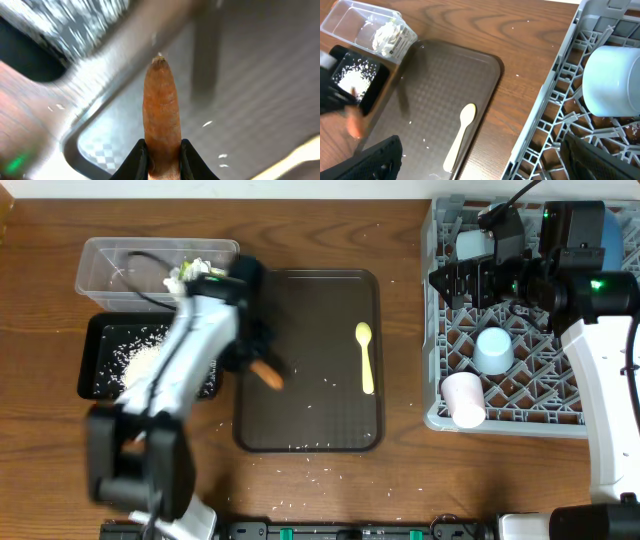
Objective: Sort waste into correct bins and load items into the dishwasher rack
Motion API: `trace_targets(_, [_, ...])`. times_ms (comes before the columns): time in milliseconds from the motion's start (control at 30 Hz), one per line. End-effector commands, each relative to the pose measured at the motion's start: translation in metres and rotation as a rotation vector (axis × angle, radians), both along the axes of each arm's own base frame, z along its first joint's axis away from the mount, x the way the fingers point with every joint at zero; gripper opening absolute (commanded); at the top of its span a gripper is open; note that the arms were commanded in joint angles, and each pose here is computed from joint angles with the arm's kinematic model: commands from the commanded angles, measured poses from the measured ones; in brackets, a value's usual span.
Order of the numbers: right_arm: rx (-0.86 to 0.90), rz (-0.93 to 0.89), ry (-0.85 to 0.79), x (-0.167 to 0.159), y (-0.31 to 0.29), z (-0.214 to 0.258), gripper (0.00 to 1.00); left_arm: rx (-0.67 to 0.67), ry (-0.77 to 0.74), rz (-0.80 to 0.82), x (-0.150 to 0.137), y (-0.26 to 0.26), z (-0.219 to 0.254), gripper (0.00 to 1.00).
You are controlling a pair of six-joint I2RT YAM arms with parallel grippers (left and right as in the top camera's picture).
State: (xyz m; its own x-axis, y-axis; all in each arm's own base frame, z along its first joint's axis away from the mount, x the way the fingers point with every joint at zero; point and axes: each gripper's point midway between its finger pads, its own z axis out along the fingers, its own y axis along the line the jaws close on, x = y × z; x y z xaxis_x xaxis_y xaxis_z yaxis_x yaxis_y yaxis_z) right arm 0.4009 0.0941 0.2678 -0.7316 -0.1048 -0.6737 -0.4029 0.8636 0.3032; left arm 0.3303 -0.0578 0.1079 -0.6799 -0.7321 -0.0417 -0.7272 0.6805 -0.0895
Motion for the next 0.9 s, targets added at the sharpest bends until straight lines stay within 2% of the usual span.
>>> trace_targets(0, [0.003,-0.007,0.014,0.001,0.001,-0.004,0.99,0.05,-0.109,0.101,0.008,0.052,0.035,0.1])
trace_targets(133, [0.004,-0.007,0.011,0.001,0.001,-0.004,0.99,0.173,-0.108,0.319,-0.001,0.136,0.037,0.11])
trace_targets(300, [0.004,-0.006,0.018,0.0,0.001,-0.005,0.99,0.165,-0.079,0.496,-0.005,0.194,0.01,0.1])
trace_targets(633, [0.004,-0.006,0.01,0.001,0.001,-0.004,0.99,0.068,0.031,0.559,0.006,0.213,-0.062,0.13])
trace_targets(833, [0.01,-0.001,0.014,0.0,0.002,-0.004,0.99,0.061,0.088,0.552,0.002,0.211,-0.082,0.17])
trace_targets(867, [0.01,-0.001,0.013,0.001,0.002,-0.004,0.99,0.057,0.088,0.546,0.002,0.21,-0.082,0.22])
